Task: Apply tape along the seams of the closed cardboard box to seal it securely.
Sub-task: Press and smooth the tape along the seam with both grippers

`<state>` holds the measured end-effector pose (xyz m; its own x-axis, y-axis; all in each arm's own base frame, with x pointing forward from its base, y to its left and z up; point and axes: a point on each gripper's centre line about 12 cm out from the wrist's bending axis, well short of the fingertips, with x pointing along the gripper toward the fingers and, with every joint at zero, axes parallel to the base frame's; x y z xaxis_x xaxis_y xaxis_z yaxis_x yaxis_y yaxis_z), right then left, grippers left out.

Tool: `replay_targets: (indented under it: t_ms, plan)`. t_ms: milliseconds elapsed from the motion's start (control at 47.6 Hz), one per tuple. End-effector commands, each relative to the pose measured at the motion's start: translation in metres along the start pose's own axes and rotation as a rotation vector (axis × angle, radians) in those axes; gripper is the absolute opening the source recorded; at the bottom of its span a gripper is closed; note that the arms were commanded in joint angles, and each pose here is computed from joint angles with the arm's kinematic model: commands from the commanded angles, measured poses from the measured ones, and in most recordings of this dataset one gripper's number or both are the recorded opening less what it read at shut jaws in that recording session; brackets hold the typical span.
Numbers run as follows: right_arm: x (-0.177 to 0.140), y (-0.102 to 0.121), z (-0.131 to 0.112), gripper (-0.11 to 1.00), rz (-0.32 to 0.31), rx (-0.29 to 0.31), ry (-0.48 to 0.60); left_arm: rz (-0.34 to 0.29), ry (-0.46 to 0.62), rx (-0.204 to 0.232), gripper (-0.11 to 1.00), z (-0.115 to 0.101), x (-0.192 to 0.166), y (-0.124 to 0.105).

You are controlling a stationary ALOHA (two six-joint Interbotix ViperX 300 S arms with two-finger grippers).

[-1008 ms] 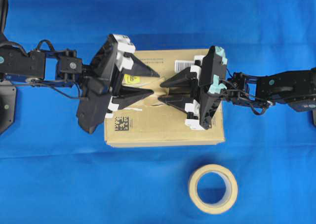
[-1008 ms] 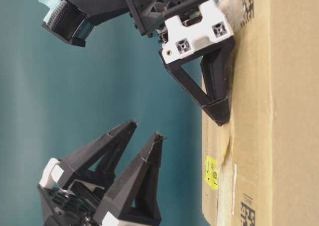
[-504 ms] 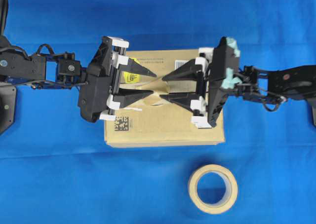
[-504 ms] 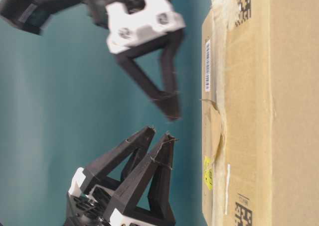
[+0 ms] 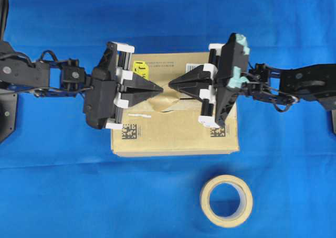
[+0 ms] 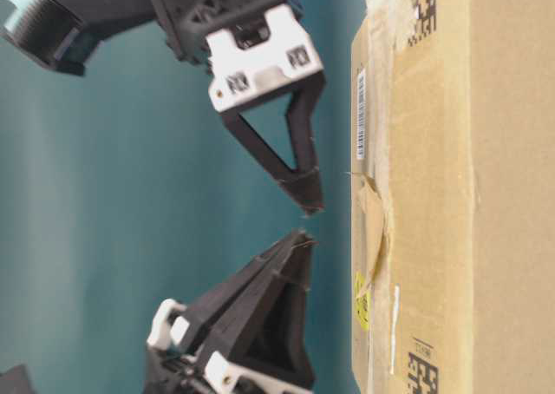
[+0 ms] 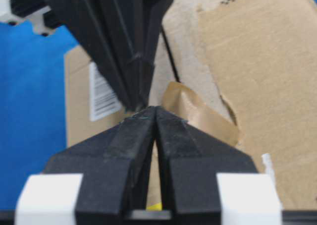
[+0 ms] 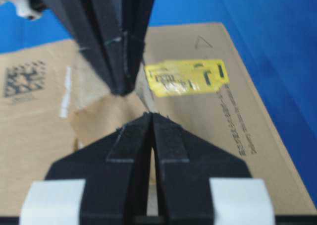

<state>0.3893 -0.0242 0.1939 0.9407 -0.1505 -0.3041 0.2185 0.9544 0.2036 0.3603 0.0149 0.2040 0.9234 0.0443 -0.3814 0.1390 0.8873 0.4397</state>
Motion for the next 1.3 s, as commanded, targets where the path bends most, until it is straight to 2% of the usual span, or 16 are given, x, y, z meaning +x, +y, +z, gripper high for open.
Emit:
replay_targets:
  t_ms: [0,357,651,1113,1281]
  plan:
    - [0.004,0.001,0.014,-0.02,0.003,0.003,-0.037,0.017,-0.031,-0.032,0.00,0.007,0.005,0.003]
    - [0.019,0.003,0.009,-0.02,0.002,0.000,-0.013,0.004,-0.007,-0.128,0.00,-0.003,0.014,-0.002]
    - [0.029,0.007,-0.013,-0.02,0.005,0.010,0.057,-0.025,0.055,-0.206,0.00,-0.023,0.016,-0.014]
    - [0.013,0.002,-0.032,-0.02,-0.007,0.011,0.106,-0.056,0.140,-0.212,0.00,-0.055,0.004,-0.030]
    - [0.005,-0.001,-0.034,-0.02,-0.012,0.015,0.098,-0.041,0.123,-0.219,0.00,-0.060,-0.008,-0.030]
